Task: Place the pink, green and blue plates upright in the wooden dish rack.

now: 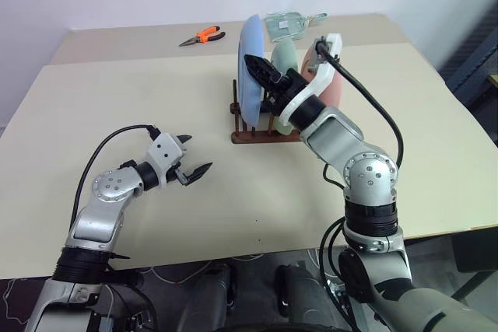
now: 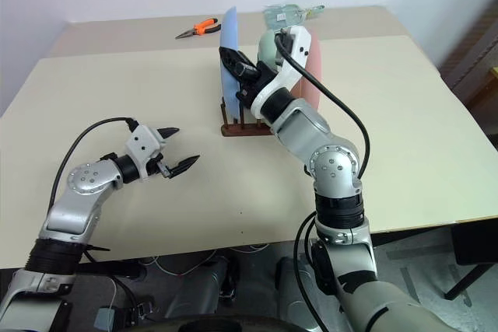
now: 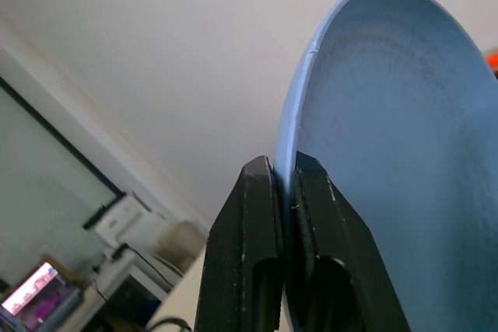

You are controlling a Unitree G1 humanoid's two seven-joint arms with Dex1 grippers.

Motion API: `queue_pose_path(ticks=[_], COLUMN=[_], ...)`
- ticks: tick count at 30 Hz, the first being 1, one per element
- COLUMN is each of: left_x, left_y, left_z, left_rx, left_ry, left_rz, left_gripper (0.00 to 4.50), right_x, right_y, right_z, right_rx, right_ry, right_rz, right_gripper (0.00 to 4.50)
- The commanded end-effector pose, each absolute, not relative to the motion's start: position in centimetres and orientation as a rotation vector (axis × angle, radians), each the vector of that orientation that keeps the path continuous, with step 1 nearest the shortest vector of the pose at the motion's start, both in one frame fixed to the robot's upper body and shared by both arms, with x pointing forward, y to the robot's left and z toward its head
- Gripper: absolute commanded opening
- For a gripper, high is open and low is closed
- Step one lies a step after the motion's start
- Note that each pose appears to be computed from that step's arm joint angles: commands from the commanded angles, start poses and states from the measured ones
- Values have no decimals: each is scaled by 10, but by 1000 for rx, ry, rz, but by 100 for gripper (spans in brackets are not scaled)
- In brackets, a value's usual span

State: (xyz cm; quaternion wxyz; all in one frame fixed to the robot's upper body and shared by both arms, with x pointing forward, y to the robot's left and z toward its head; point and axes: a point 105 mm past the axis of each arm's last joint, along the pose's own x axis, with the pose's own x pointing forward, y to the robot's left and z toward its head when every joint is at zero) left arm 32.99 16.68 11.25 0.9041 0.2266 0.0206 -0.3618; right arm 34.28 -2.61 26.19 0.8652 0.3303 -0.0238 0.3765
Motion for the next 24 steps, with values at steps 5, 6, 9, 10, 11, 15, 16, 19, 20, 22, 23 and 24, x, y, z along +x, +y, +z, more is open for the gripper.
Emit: queue_pose_path(ticks=[5,6,9,10,11,15,16,19,20,22,23,24], left_x=[329,329,328,328,327,325,324,324,324,323,323,323], left_y=[156,156,156,156,156,154,153,156,157,161,165,166], left_z=[121,121,120,119,119,117,117,118,118,118,118,118], left_rx=[484,484,483,483,483,478,477,477,477,478,478,478], left_ry=[-1,-1,1,2,3,3,3,4,4,7,11,12], left_rz=[-777,-778,-778,-777,-777,-777,-777,-766,-761,-748,-738,-732], left_gripper=[450,450,450,450,450,450,450,450,450,450,450,450], right_x=[350,350,347,344,341,319,315,296,289,276,271,267], right_y=[-20,-19,-18,-19,-19,-24,-28,-50,-60,-84,-99,-110], right_z=[277,277,279,282,285,306,309,317,318,313,306,301], right_rx=[630,615,511,436,366,171,129,-40,-59,-121,-167,-200], right_ry=[-83,-83,-118,-149,-183,-313,-337,-414,-418,-397,-365,-339], right_rz=[783,780,790,799,812,897,913,938,954,969,957,949], right_gripper=[204,253,400,400,400,400,400,400,400,400,400,400])
